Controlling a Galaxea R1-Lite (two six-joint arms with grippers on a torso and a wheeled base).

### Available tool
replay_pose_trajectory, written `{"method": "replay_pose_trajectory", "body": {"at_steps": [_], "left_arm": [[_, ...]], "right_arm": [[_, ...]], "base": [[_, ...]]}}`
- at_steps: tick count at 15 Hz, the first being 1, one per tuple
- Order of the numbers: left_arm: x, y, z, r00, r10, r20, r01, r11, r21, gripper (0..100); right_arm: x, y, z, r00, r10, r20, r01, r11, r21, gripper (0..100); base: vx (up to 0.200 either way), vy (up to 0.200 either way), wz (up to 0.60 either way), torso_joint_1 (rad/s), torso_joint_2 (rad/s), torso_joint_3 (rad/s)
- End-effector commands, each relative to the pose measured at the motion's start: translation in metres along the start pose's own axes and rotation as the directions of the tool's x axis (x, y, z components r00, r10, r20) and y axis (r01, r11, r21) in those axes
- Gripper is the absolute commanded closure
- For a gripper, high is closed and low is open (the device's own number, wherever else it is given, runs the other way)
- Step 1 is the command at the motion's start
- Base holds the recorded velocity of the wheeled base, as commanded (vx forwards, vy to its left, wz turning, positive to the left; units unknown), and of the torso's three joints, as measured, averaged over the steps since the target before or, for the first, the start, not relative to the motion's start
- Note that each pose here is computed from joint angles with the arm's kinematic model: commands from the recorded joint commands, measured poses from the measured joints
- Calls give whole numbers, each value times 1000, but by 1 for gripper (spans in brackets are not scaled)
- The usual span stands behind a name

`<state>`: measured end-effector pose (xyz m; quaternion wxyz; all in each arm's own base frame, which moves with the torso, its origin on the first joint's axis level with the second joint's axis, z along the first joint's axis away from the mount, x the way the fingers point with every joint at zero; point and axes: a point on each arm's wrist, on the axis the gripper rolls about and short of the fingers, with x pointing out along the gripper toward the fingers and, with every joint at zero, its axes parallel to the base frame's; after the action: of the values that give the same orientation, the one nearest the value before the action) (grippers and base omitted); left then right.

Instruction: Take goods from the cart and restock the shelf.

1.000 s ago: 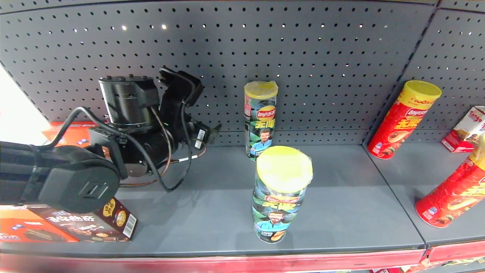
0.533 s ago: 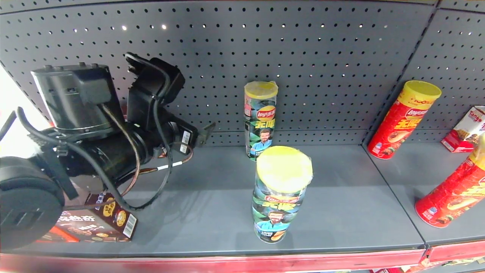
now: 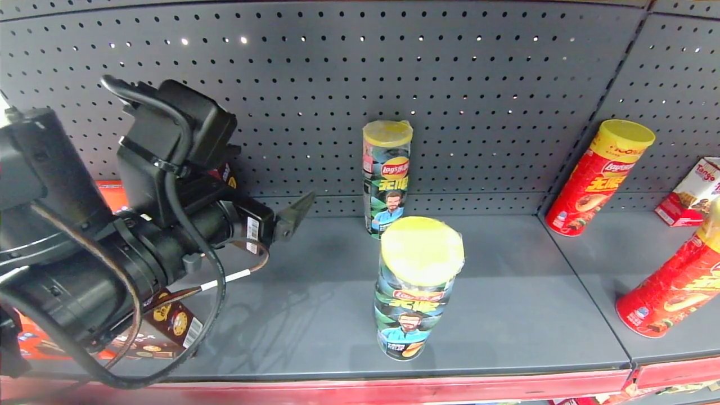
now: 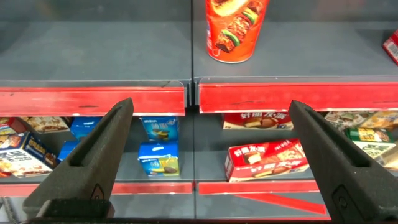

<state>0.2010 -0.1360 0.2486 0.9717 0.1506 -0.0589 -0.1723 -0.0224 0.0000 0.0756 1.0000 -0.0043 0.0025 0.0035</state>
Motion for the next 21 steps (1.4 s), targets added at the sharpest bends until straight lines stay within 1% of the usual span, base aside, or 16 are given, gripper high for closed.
{"method": "replay_pose_trajectory", "body": {"at_steps": [1, 2, 3, 4, 5, 7, 9, 10, 12, 13, 15, 16, 18, 19, 20, 21], "left_arm": [[-1, 1, -2, 1000, 11, 20, -11, 1000, -14, 0], [-3, 2, -3, 1000, 14, 22, -13, 1000, -21, 0], [-4, 2, -5, 1000, 12, 16, -11, 999, -30, 0], [-4, 2, -6, 1000, 14, 12, -13, 999, -44, 0], [-5, 2, -8, 1000, 16, 7, -16, 998, -61, 0], [-7, 5, -15, 999, 32, -9, -32, 998, -62, 0], [-18, 6, -23, 999, 31, -31, -33, 998, -58, 0], [-18, 8, -24, 999, 37, -31, -39, 998, -58, 0], [-18, 10, -25, 998, 48, -38, -50, 997, -56, 0], [-18, 11, -25, 998, 50, -36, -52, 997, -56, 0], [-17, 12, -25, 998, 55, -36, -57, 997, -56, 0], [-17, 13, -25, 997, 61, -37, -63, 996, -56, 0], [-17, 15, -26, 997, 67, -39, -69, 996, -55, 0], [-17, 15, -25, 997, 67, -38, -69, 996, -56, 0], [-17, 15, -26, 997, 66, -41, -69, 996, -55, 0], [-17, 15, -27, 997, 66, -42, -68, 996, -55, 0]], "right_arm": [[0, 0, 0, 1000, 7, 7, -7, 1000, -1, 0], [-1, 1, 5, 999, 28, 30, -28, 1000, -2, 0], [-5, 0, 62, 994, 27, 103, -30, 999, 23, 0], [13, 0, 106, 998, 42, 47, -46, 995, 91, 0], [14, 0, 117, 995, 84, 59, -90, 991, 94, 0], [23, 3, 122, 970, 244, -5, -243, 969, 32, 0], [43, 9, 136, 895, 439, -72, -441, 897, -13, 0], [54, 12, 139, 863, 493, -111, -499, 866, -31, 0], [78, 23, 136, 779, 589, -217, -610, 791, -41, 0], [89, 31, 134, 755, 599, -267, -629, 777, -35, 0], [109, 51, 133, 728, 598, -336, -650, 758, -57, 0], [113, 56, 131, 730, 589, -347, -645, 761, -67, 0], [137, 84, 122, 711, 582, -395, -659, 747, -85, 0], [143, 90, 121, 715, 577, -394, -655, 751, -88, 0], [160, 106, 116, 734, 564, -377, -640, 761, -107, 0], [167, 113, 114, 754, 542, -371, -618, 777, -122, 0]], "base": [[0, 0, 0, 0, 0, 0], [0, 0, 0, 0, 0, 0], [0, 0, 0, 0, 0, 0], [0, 0, 0, 0, 0, 0], [0, 0, 0, 0, 0, 0], [0, 0, 0, 0, 0, 0], [0, 0, 0, 0, 0, 0], [0, 0, 0, 0, 0, 0], [0, 0, 0, 0, 0, 0], [0, 0, 0, 0, 0, 0], [0, 0, 0, 0, 0, 0], [0, 0, 0, 0, 0, 0], [0, 0, 0, 0, 0, 0], [0, 0, 0, 0, 0, 0], [0, 0, 0, 0, 0, 0], [0, 0, 0, 0, 0, 0]]}}
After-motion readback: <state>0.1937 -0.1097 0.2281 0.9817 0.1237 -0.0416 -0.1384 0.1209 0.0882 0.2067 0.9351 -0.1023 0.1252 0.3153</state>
